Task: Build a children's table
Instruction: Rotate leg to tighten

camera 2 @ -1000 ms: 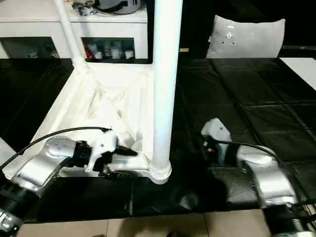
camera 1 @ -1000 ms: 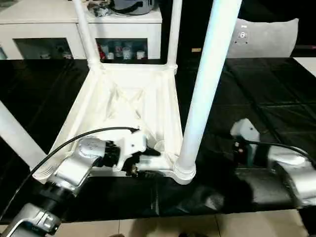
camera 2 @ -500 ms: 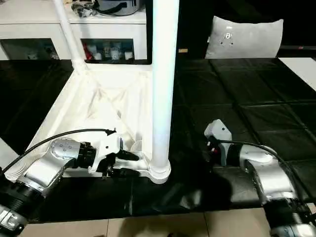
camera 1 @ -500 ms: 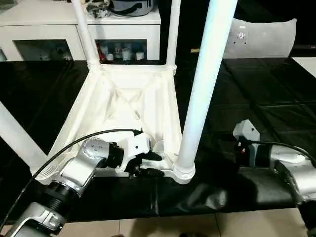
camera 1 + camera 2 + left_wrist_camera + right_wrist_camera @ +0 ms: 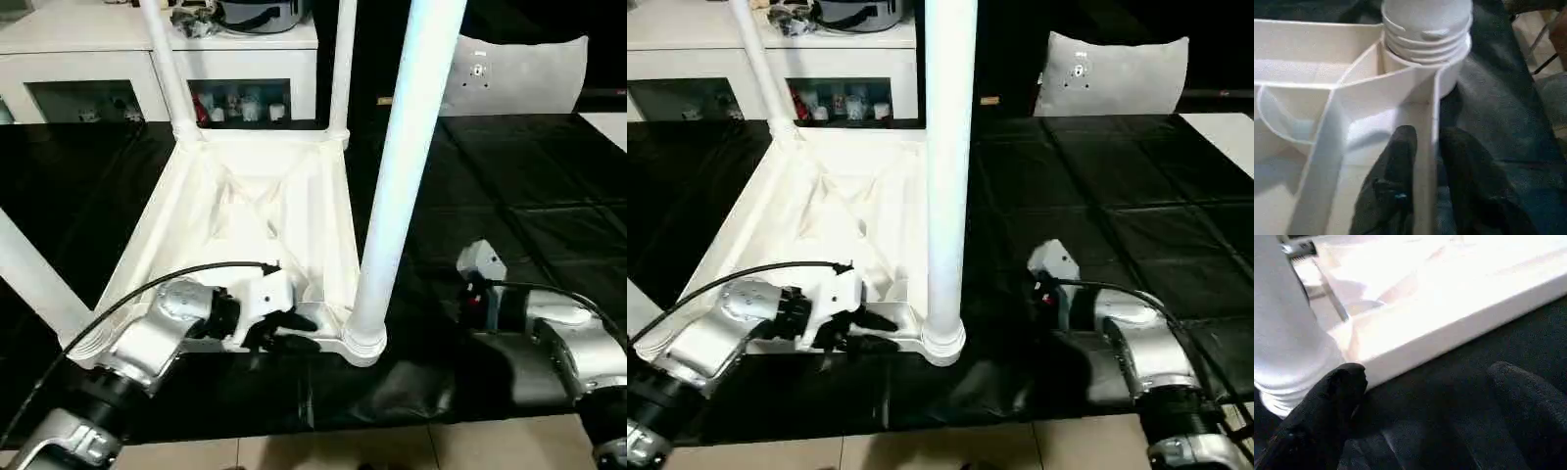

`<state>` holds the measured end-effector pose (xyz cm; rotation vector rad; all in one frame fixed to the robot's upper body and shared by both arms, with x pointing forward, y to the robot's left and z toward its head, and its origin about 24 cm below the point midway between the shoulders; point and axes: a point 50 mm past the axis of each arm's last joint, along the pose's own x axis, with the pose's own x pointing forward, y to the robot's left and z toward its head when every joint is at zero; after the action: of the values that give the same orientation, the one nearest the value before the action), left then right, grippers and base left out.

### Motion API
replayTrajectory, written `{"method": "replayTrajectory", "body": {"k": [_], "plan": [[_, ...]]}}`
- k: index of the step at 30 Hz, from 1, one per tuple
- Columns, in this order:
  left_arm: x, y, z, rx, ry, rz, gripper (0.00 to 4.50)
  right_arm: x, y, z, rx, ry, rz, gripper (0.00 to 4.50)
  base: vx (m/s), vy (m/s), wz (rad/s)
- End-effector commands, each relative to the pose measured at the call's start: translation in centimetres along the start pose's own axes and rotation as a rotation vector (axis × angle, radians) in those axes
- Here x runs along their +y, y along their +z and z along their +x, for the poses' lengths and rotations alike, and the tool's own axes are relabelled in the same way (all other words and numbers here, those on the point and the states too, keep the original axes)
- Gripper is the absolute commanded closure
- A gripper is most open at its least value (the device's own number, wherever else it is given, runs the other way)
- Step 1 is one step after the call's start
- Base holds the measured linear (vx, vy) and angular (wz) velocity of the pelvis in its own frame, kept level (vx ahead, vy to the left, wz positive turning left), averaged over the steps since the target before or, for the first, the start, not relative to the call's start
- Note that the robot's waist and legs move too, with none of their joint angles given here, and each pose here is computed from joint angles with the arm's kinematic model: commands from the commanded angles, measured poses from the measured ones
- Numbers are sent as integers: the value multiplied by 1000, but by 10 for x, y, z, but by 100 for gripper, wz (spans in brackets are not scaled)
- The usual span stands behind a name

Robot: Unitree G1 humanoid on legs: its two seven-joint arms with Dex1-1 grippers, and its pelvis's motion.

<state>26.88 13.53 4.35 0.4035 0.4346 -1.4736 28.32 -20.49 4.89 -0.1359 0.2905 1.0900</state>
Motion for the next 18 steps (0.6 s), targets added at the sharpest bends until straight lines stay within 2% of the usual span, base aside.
{"method": "replayTrajectory", "body": {"k": [1,9,14,18], "plan": [[-4,-11,-3,37,-7,-38,381,-1,7,-1,-39,12,-20,0,0,0,0],[-2,-13,-3,48,-4,-27,444,2,8,-1,-44,72,-26,0,0,0,0],[-1,-6,2,-40,-20,-42,444,5,7,1,-24,146,-18,0,0,0,0],[-3,-12,4,8,-39,-26,444,11,5,4,-19,270,31,0,0,0,0]]}}
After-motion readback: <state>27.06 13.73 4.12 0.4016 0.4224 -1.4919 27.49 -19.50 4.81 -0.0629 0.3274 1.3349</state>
